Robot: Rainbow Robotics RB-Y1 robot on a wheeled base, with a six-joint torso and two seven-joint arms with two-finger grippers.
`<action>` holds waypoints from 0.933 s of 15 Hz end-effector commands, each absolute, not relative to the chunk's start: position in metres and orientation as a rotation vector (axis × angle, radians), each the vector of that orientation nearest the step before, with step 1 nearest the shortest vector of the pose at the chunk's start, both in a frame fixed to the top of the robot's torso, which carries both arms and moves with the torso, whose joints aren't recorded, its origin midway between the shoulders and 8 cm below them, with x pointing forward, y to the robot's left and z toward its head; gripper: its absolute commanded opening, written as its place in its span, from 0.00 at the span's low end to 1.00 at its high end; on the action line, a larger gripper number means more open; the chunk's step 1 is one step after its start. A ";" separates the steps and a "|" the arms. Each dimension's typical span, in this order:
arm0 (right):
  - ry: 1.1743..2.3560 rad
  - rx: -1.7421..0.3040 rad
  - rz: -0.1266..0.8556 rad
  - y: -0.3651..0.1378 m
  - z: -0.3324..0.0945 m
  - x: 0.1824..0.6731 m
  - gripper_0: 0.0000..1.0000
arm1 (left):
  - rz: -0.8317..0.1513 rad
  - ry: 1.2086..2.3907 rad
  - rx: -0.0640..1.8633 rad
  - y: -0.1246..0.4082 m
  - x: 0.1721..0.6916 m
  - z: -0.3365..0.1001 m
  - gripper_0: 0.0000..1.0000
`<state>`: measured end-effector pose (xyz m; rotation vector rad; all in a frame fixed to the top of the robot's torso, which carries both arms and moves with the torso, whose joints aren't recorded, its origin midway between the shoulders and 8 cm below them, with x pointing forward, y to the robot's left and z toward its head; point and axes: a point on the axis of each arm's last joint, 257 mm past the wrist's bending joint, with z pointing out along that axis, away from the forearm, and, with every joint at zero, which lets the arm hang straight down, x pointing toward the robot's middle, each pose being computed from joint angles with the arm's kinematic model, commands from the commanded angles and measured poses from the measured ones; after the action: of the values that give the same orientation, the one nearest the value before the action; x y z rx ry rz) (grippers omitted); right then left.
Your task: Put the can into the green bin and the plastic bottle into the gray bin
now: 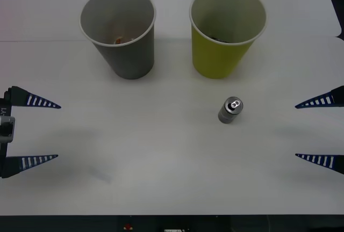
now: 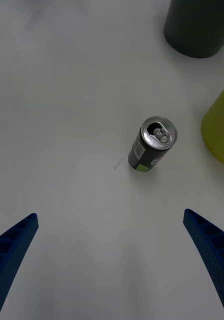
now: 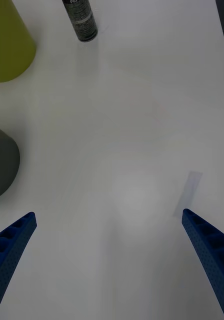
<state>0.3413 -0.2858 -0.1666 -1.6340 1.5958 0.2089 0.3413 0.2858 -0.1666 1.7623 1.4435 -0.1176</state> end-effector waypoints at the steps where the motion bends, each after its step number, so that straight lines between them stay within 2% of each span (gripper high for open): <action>1: 1.596 -1.634 0.209 -0.286 -0.167 0.341 1.00 | -0.118 1.444 1.762 0.286 0.341 -0.167 1.00; 2: 1.616 -1.617 0.247 -0.284 -0.177 0.334 1.00 | -0.118 1.444 1.762 0.286 0.341 -0.167 1.00; 7: 1.629 -1.553 0.246 -0.291 -0.174 0.344 1.00 | -0.118 1.444 1.762 0.286 0.341 -0.167 1.00; 10: 1.643 -1.430 0.306 -0.285 -0.182 0.352 1.00 | -0.118 1.444 1.762 0.286 0.341 -0.167 1.00; 14: 1.649 -1.282 0.317 -0.275 -0.191 0.368 1.00 | -0.118 1.444 1.762 0.286 0.341 -0.167 1.00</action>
<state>0.3643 -0.2760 -0.1893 -1.3156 1.6444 0.3148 0.3414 0.2858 -0.1665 1.7623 1.4434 -0.1175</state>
